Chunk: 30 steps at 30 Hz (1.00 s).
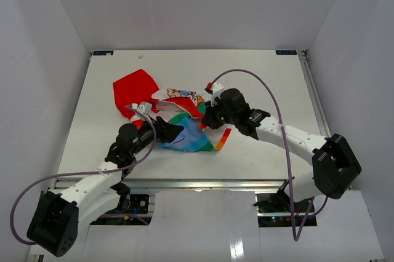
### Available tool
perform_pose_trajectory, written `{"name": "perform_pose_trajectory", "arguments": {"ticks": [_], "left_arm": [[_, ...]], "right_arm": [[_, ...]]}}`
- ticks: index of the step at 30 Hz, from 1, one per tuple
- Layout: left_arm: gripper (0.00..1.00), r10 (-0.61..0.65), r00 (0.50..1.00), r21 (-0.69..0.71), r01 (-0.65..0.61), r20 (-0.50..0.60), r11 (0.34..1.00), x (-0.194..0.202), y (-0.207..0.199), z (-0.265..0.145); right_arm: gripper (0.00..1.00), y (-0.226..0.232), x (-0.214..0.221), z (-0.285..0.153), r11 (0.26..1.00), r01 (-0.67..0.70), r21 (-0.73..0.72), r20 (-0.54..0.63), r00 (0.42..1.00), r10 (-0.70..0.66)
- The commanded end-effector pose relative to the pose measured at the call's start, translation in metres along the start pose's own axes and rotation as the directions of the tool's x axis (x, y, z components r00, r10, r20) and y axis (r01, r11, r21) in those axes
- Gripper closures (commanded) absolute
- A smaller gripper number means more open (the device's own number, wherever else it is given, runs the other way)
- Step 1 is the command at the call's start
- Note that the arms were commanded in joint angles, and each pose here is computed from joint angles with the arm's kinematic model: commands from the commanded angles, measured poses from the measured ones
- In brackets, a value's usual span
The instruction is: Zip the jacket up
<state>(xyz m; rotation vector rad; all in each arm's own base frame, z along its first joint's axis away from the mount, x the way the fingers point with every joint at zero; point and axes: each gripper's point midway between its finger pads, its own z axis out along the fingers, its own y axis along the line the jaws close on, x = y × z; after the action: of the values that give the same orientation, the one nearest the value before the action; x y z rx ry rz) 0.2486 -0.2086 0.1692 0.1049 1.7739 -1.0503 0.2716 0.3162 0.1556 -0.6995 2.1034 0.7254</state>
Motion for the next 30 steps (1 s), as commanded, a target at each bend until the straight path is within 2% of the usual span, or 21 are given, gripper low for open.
{"name": "perform_pose_trajectory", "arguments": {"ticks": [1, 3, 8, 13, 15, 18, 23, 30], "left_arm": [[0.24, -0.079, 0.995, 0.108, 0.085, -0.060, 0.990, 0.007, -0.022, 0.004], [0.25, -0.131, 0.987, 0.119, 0.142, -0.093, 0.983, 0.012, -0.025, 0.004], [0.25, -0.231, 0.962, 0.096, 0.246, -0.148, 0.965, 0.030, -0.022, 0.000], [0.25, -0.251, 0.951, -0.083, 0.239, -0.182, 0.967, 0.050, 0.015, 0.007], [0.26, -0.297, 0.938, -0.261, 0.245, -0.180, 0.934, 0.059, 0.046, 0.011], [0.28, -0.353, 0.929, -0.469, 0.264, -0.111, 0.842, 0.066, 0.089, 0.006], [0.28, -0.347, 0.938, -0.580, 0.273, -0.018, 0.767, 0.061, 0.125, -0.001], [0.28, -0.325, 0.945, -0.696, 0.205, -0.043, 0.689, 0.048, 0.167, 0.013]], "right_arm": [[0.92, 0.031, -0.013, -0.012, 0.981, -0.031, -0.194, 0.080, 0.996, 0.047], [0.92, 0.037, -0.011, -0.017, 0.972, -0.044, -0.229, 0.091, 0.994, 0.066], [0.92, 0.031, 0.031, -0.019, 0.960, -0.156, -0.234, 0.064, 0.982, 0.175], [0.92, 0.011, 0.057, -0.021, 0.965, -0.210, -0.155, 0.067, 0.973, 0.223], [0.92, 0.007, 0.060, -0.021, 0.965, -0.224, -0.136, 0.063, 0.970, 0.234], [0.92, 0.003, 0.061, -0.020, 0.966, -0.231, -0.117, 0.076, 0.968, 0.241], [0.92, 0.003, 0.069, -0.025, 0.963, -0.237, -0.125, 0.091, 0.964, 0.249], [0.92, 0.012, 0.087, -0.036, 0.946, -0.280, -0.163, 0.135, 0.944, 0.303]]}}
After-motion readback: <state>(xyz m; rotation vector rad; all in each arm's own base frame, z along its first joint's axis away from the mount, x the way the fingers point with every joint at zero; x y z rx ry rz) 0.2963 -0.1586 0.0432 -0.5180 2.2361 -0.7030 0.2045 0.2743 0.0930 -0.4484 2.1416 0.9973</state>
